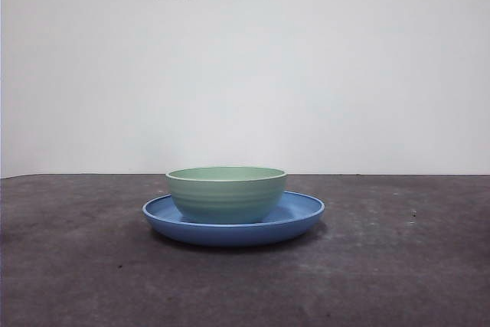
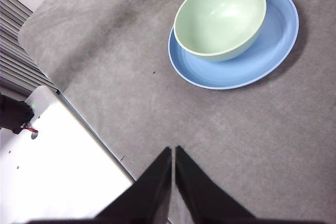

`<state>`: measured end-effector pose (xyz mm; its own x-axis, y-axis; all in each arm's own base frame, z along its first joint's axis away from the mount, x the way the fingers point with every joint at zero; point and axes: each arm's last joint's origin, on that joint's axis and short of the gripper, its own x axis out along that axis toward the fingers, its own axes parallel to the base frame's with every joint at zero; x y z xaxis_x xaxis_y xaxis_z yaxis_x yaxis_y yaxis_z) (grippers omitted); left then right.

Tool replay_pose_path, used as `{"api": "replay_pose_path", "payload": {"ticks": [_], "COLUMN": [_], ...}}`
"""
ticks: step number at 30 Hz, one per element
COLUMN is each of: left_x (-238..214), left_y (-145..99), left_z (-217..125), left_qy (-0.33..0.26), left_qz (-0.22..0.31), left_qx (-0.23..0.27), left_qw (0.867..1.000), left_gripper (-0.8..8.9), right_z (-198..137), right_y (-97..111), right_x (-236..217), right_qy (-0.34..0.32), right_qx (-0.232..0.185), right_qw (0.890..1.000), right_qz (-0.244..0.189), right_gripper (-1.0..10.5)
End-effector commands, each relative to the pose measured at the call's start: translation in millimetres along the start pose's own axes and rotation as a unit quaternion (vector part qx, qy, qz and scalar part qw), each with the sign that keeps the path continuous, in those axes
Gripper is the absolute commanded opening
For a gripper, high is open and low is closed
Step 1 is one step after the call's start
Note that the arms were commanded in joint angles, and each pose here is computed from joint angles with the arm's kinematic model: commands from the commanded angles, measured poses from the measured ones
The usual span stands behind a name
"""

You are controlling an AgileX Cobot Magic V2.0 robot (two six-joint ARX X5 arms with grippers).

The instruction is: Place the green bowl on the blue plate

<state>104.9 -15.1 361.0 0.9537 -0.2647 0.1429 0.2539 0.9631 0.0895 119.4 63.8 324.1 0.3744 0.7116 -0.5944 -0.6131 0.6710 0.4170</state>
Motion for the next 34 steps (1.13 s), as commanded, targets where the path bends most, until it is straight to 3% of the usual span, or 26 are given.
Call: {"api": "replay_pose_path", "payload": {"ticks": [1, 6, 17, 34], "left_x": [-12, -29, -40, -41], "left_y": [4, 5, -1, -4], "left_z": [-14, -59, -147, -199], "left_qy": [-0.023, -0.007, 0.047, 0.119], "left_qz": [0.065, 0.129, 0.136, 0.131], "left_qx": [0.014, 0.016, -0.002, -0.013], "left_qw": [0.998, 0.992, 0.990, 0.984], "left_gripper": [0.08, 0.07, 0.08, 0.07], "right_z": [4, 4, 4, 4], "right_y": [2, 2, 2, 2], "right_x": [-1, -1, -1, -1], "right_qy": [-0.007, -0.007, -0.007, -0.007], "right_qx": [-0.012, -0.012, -0.012, -0.012], "right_qw": [1.000, 1.000, 1.000, 1.000], "right_qz": [0.002, 0.002, 0.002, 0.002], "right_gripper": [0.1, 0.1, 0.1, 0.1]}}
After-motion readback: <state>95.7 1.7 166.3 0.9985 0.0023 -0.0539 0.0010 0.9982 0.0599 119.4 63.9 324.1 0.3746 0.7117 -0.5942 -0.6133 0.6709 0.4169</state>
